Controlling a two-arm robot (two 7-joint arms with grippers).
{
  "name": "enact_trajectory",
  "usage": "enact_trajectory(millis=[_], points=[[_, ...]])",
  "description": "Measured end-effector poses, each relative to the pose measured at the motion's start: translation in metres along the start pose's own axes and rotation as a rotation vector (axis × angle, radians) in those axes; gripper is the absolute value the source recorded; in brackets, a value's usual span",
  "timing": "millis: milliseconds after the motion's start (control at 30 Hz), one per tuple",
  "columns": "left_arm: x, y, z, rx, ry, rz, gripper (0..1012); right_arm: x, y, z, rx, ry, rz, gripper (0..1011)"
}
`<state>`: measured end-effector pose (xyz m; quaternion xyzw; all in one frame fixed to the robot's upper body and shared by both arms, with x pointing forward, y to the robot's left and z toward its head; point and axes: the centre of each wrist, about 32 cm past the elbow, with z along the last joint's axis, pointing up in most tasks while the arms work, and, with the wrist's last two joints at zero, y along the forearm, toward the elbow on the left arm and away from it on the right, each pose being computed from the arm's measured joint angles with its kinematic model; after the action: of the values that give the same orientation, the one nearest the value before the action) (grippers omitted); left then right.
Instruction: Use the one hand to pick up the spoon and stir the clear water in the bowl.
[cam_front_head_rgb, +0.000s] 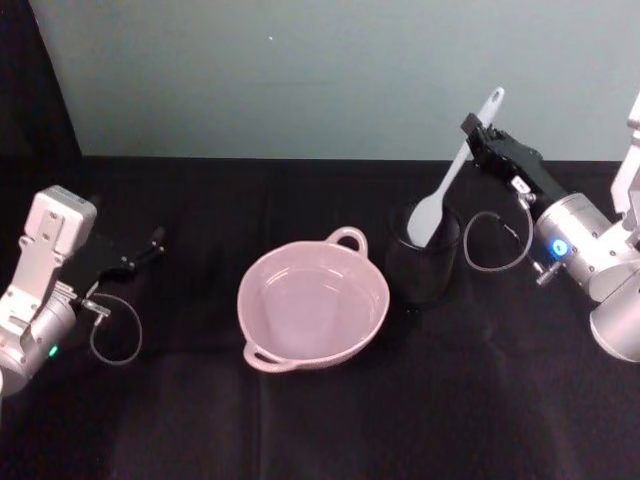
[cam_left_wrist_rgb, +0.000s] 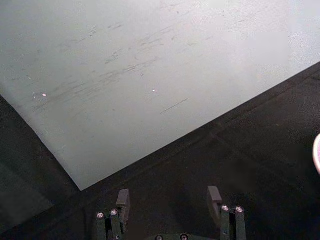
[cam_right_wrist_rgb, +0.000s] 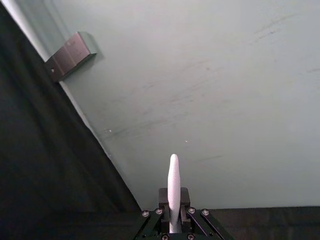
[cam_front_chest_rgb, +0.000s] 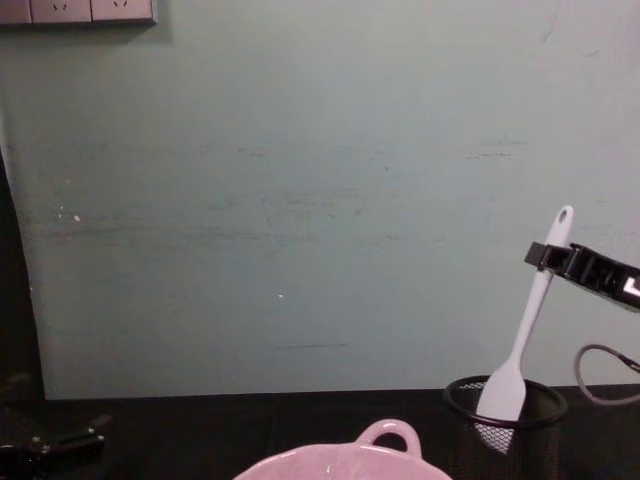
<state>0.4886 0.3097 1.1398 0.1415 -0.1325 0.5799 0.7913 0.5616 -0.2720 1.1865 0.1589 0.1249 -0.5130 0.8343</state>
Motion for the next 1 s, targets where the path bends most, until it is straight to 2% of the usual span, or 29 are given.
enact_trajectory(millis=[133,300,633,1000], points=[[0.0000,0.0000,0.0000,0.000,0.000,0.000,1011,0.003,-0.003,-0.005,0.001,0.034,-0.021,118],[0.0000,0.0000,0.0000,0.000,0.000,0.000,1011,0.006,-0.006,-0.008,-0.007,0.051,-0.032,118],[0.0000,0.0000,0.0000,0.000,0.000,0.000,1011,0.014,-0.012,-0.017,-0.026,0.049,-0.030,118],[0.0000,0.0000,0.0000,0.000,0.000,0.000,1011,0.016,-0.014,-0.022,-0.032,0.048,-0.028,118]])
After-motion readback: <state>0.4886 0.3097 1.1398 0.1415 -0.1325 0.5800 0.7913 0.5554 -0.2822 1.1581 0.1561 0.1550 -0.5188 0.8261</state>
